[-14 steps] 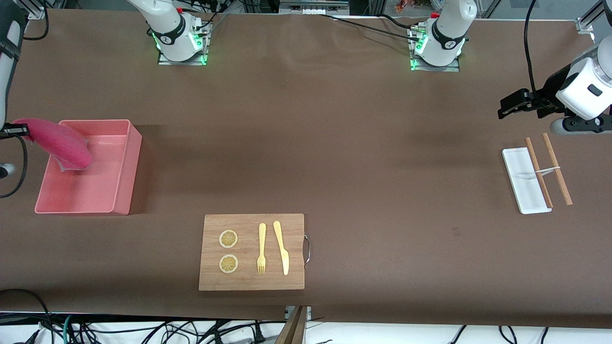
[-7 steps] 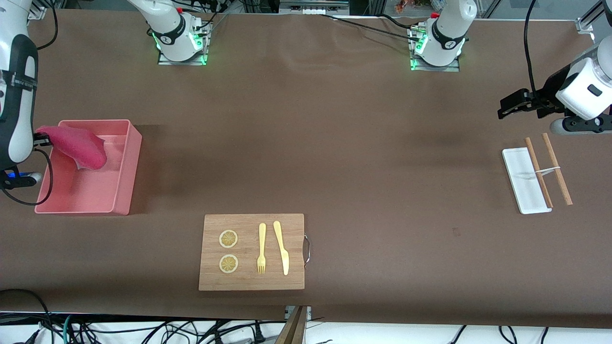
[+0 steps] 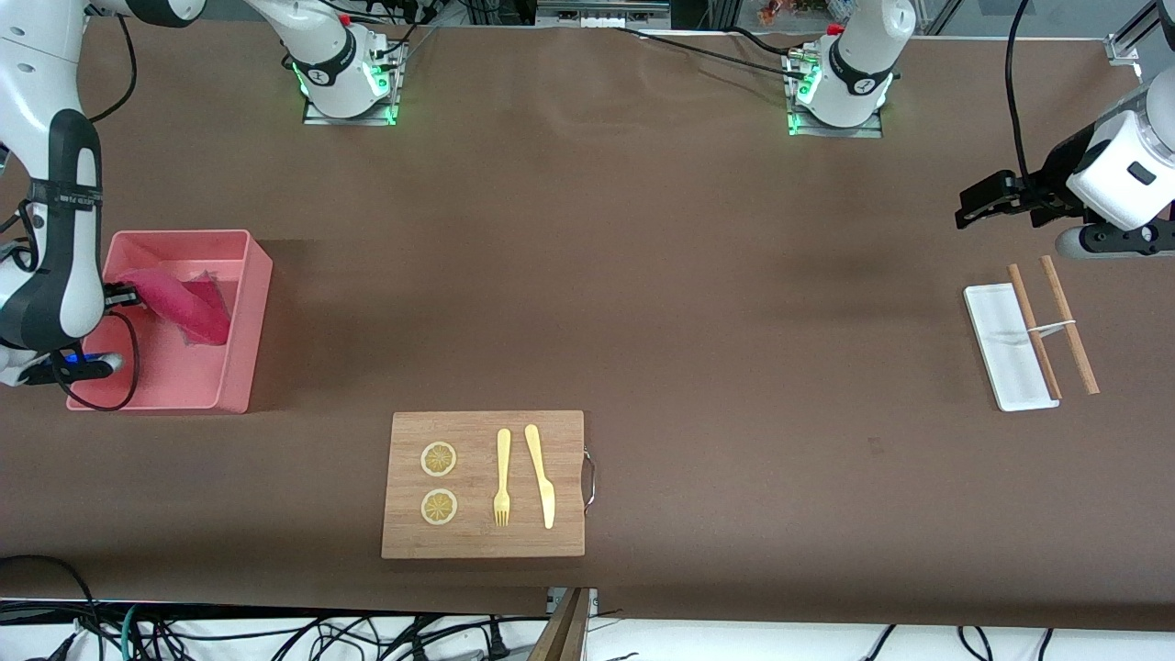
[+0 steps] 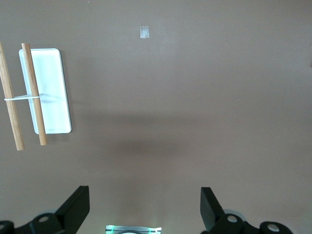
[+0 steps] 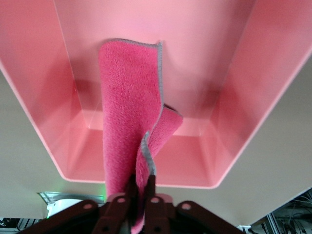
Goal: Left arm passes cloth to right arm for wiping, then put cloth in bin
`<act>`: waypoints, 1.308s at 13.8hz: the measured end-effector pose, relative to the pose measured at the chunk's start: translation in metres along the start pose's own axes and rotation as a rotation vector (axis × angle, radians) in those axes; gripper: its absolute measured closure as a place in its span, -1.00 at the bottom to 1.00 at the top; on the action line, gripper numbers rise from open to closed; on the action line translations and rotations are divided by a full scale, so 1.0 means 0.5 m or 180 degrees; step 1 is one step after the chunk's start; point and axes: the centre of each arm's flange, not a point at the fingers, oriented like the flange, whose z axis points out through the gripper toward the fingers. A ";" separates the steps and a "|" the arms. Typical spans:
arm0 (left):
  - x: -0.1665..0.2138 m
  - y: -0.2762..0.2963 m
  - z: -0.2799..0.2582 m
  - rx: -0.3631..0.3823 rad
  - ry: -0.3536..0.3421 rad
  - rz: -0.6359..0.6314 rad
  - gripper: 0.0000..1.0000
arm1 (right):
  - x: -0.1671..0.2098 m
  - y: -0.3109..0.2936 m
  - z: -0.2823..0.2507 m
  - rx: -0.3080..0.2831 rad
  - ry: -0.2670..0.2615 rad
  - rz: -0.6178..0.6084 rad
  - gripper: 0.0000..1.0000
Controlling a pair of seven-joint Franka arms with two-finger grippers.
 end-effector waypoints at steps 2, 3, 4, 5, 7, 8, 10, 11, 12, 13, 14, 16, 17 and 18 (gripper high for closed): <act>0.000 0.000 0.000 0.0000 0.0000 -0.0003 -1.00 | 0.013 -0.001 0.006 -0.0011 0.0048 -0.0010 0.25; 0.000 0.000 0.000 0.0000 0.0000 -0.0006 -1.00 | 0.015 -0.005 0.002 0.0001 0.0077 -0.0018 0.07; 0.000 0.000 0.000 0.0000 0.0000 -0.0007 -1.00 | 0.016 -0.009 -0.004 0.0021 0.0118 -0.0027 -0.12; 0.000 0.000 0.000 0.0000 0.0000 -0.0008 -1.00 | 0.017 -0.013 -0.015 0.0034 0.0167 -0.0034 -0.35; 0.000 0.001 0.000 0.0000 -0.0001 -0.0010 -1.00 | 0.013 -0.019 -0.051 0.0005 0.0288 -0.0043 -0.76; 0.000 0.001 0.000 0.0000 -0.0002 -0.0011 -1.00 | 0.010 -0.023 -0.072 -0.0020 0.0352 -0.0051 -0.97; 0.000 0.001 0.000 0.0001 -0.0003 -0.0013 -1.00 | -0.001 -0.034 -0.115 -0.0073 0.0481 -0.0069 -1.00; 0.000 0.001 0.000 0.0001 -0.0005 -0.0013 -1.00 | -0.008 -0.041 -0.133 -0.0089 0.0533 -0.0083 -1.00; -0.001 0.000 0.001 0.0002 -0.0018 -0.0015 -1.00 | -0.016 -0.052 -0.151 -0.0106 0.0584 -0.0106 -1.00; -0.003 0.000 0.003 0.0006 -0.0045 -0.0017 -1.00 | -0.023 -0.071 -0.172 -0.0134 0.0638 -0.0145 -1.00; -0.004 0.000 0.004 0.0008 -0.0062 -0.0022 -1.00 | -0.034 -0.097 -0.198 -0.0172 0.0706 -0.0196 -1.00; -0.005 0.000 0.004 0.0009 -0.0071 -0.0029 -1.00 | -0.077 -0.147 -0.266 -0.0211 0.0892 -0.0314 -1.00; -0.005 0.000 0.005 0.0010 -0.0078 -0.0031 -1.00 | -0.113 -0.170 -0.302 -0.0182 0.0991 -0.0393 -1.00; -0.005 0.000 0.005 0.0011 -0.0083 -0.0032 -1.00 | -0.155 -0.186 -0.334 -0.0137 0.1081 -0.0463 -1.00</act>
